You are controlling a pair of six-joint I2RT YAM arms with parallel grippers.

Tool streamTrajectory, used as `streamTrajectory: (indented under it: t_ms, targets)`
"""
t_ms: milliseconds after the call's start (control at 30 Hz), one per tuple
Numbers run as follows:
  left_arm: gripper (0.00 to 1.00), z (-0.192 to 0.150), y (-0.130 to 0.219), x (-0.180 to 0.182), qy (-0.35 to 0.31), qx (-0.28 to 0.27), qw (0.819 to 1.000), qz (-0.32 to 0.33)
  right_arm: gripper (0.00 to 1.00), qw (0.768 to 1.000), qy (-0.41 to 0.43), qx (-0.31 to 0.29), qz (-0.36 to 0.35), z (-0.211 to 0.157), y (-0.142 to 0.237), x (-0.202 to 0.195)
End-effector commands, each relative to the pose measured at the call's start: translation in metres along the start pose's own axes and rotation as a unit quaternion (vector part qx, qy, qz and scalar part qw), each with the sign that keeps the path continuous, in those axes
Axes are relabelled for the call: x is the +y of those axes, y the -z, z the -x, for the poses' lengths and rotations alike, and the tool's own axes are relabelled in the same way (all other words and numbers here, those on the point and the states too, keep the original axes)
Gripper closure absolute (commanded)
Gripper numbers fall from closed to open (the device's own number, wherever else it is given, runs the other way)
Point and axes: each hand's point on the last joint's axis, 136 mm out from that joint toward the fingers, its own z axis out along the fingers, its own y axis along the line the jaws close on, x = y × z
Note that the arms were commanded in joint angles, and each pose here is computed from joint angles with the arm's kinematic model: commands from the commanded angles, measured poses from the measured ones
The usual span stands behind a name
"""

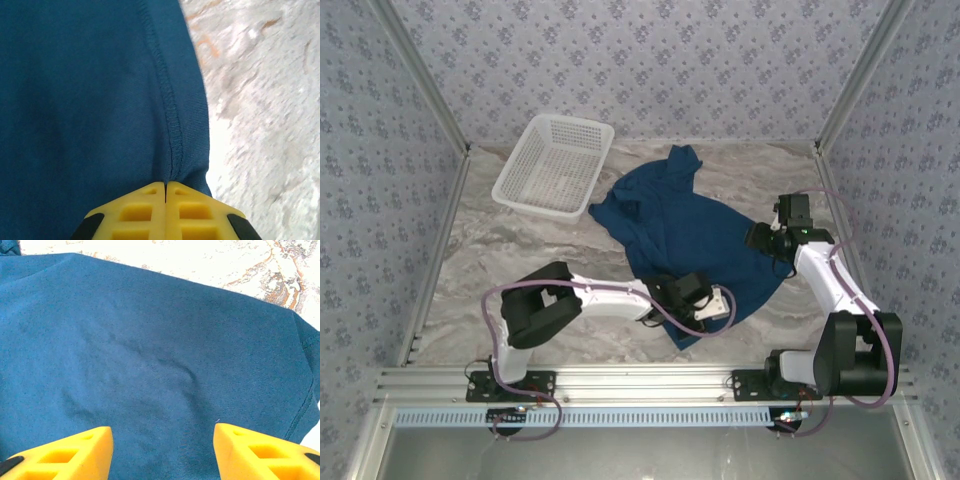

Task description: Fold the inside-out t-shirt

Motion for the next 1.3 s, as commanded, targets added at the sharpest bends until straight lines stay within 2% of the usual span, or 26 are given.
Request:
streamTrajectory:
  t_ms: [0, 133, 233, 367, 467, 567, 733, 933, 1167, 1267]
  targets:
    - [1.0, -0.011, 0.036, 0.021, 0.035, -0.016, 0.999, 0.015, 0.42, 1.0, 0.007, -0.002, 0.0, 0.0, 0.006, -0.001]
    - [1.0, -0.018, 0.081, 0.041, 0.088, -0.068, 0.993, 0.033, 0.42, 1.0, 0.009, -0.006, -0.009, 0.002, 0.007, -0.003]
    - [1.0, -0.039, 0.108, 0.06, 0.141, -0.088, 0.985, 0.049, 0.42, 1.0, 0.009, 0.001, -0.017, -0.002, 0.003, -0.006]
    - [1.0, -0.073, 0.133, 0.082, 0.211, -0.104, 0.969, 0.078, 0.42, 0.999, 0.01, 0.03, -0.042, -0.013, -0.009, -0.013]
    - [1.0, -0.084, 0.148, 0.093, 0.242, -0.116, 0.958, 0.1, 0.42, 0.996, 0.009, 0.064, -0.068, -0.034, -0.017, -0.023]
    - [1.0, -0.087, 0.161, 0.098, 0.254, -0.128, 0.952, 0.113, 0.43, 0.99, -0.005, 0.113, -0.089, -0.064, -0.016, -0.036]
    - [1.0, -0.086, 0.174, 0.101, 0.258, -0.145, 0.947, 0.128, 0.49, 0.982, -0.056, 0.149, -0.098, -0.104, -0.017, -0.04]
    - [1.0, -0.081, 0.183, 0.103, 0.255, -0.159, 0.944, 0.133, 0.53, 0.972, -0.064, 0.191, -0.123, -0.142, -0.01, -0.043]
    - [1.0, -0.079, 0.186, 0.106, 0.254, -0.165, 0.942, 0.141, 0.57, 0.971, -0.053, 0.201, -0.119, -0.163, -0.008, -0.033]
    - [1.0, -0.078, 0.189, 0.107, 0.256, -0.169, 0.941, 0.145, 0.65, 0.97, -0.053, 0.213, -0.107, -0.17, -0.018, -0.03]
